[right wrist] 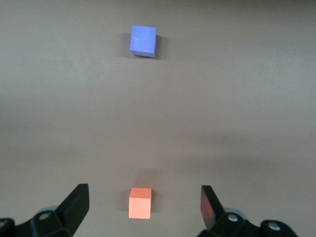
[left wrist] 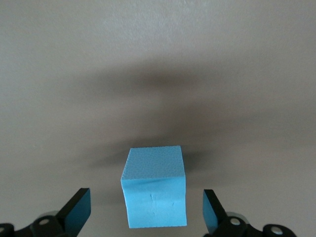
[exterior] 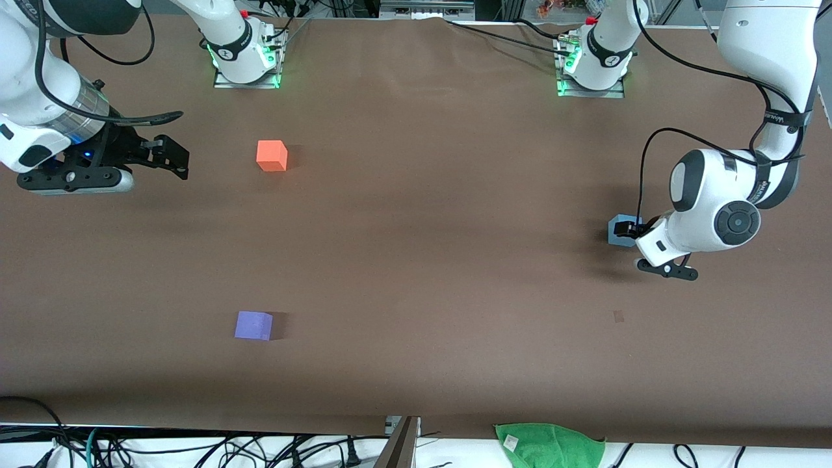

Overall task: Place blue block between orange and purple blocks
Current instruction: 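Lower the left gripper onto the light-blue cube and close it, then carry the blue cube with the left gripper toward the table middle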

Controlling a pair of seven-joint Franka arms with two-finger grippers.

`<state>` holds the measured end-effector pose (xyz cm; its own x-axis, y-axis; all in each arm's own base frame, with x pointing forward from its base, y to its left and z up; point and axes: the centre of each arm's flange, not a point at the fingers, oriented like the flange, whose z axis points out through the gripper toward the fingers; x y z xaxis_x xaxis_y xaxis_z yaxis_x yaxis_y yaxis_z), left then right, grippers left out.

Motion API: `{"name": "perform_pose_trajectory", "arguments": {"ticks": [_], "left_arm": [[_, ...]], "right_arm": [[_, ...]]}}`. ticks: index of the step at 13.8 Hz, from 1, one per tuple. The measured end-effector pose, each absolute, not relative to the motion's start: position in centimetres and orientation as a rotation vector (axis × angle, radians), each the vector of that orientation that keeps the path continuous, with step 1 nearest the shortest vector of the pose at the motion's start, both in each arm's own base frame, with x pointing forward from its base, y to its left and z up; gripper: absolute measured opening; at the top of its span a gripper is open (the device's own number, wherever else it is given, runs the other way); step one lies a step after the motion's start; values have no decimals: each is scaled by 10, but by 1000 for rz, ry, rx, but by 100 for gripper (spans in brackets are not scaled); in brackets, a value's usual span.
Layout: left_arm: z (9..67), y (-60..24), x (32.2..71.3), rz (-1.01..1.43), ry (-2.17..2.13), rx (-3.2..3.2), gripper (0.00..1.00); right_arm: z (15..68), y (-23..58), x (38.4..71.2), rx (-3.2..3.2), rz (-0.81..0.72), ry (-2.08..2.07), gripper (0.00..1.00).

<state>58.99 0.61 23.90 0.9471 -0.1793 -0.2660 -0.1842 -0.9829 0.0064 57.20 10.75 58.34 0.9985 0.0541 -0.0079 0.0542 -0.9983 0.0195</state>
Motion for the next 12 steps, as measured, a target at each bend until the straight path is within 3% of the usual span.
{"name": "perform_pose_trajectory", "arguments": {"ticks": [10,11,12], "left_arm": [[190,4,569,473,298,-3083,100],[185,4,568,474,299,-3083,94],[183,4,567,478,299,-3083,81]], "right_arm": [[583,108,572,3121,-12,86,100],[583,108,572,3121,-12,86,100],[583,108,572,3121,-12,86,100]]}}
